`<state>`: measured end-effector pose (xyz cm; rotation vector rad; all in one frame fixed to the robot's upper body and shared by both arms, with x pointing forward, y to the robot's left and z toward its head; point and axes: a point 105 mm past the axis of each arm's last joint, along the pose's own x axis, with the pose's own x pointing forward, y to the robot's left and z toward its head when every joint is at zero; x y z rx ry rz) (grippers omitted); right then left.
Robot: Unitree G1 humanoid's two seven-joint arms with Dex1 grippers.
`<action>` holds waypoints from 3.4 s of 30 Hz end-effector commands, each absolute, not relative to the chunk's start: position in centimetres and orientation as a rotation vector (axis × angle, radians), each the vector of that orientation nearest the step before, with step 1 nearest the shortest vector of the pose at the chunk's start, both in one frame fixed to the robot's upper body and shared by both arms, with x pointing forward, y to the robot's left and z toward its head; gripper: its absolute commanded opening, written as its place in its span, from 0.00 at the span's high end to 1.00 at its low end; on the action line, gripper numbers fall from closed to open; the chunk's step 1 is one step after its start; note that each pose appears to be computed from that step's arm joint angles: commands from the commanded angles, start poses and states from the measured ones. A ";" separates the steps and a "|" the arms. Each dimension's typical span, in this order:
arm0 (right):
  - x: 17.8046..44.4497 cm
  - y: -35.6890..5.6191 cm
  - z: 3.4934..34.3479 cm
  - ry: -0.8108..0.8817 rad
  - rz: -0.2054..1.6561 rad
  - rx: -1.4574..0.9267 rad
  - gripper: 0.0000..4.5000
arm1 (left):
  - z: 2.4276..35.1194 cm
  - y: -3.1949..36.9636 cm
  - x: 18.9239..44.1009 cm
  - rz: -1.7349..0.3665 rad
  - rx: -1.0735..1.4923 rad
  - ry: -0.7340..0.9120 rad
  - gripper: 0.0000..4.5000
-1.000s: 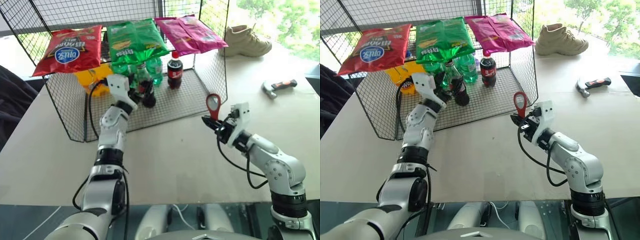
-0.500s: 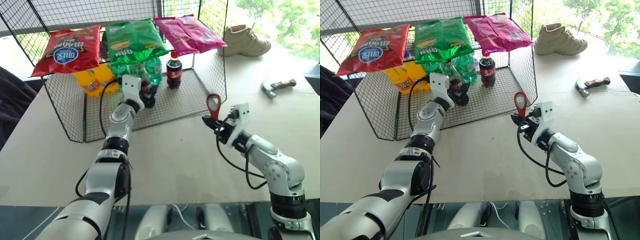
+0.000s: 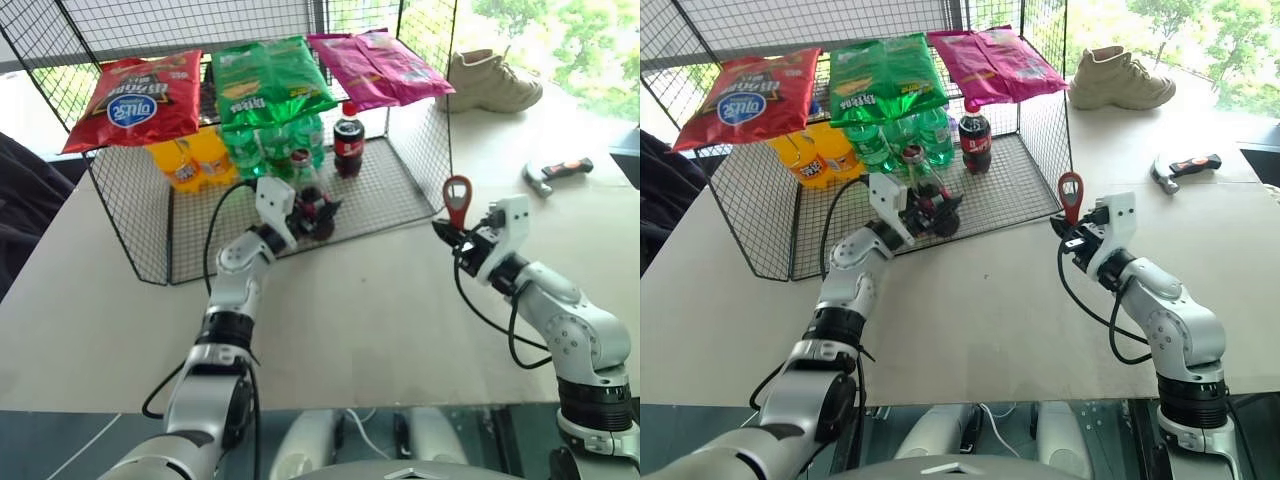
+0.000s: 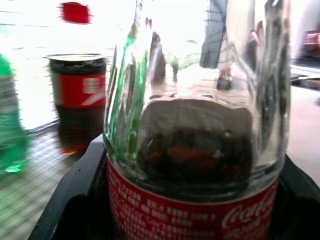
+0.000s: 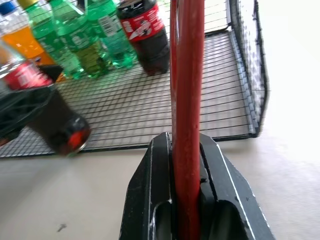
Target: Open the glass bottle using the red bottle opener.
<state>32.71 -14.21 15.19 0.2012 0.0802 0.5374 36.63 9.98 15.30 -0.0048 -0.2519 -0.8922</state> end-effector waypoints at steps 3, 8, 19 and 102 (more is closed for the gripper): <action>33.9 -15.9 17.8 -0.056 0.447 0.182 1.00 | 16.8 8.0 32.6 -1.092 -0.087 -0.249 0.37; 34.1 -15.9 18.1 -0.073 0.435 0.191 1.00 | 15.7 7.6 31.7 -1.098 -0.012 -0.223 0.37; 34.1 -15.9 17.9 -0.070 0.428 0.194 1.00 | 15.3 7.2 31.5 -1.075 0.069 -0.260 0.02; 32.5 -4.6 19.9 -0.387 0.678 -0.459 1.00 | 18.3 6.9 30.8 -1.097 0.036 -0.414 0.44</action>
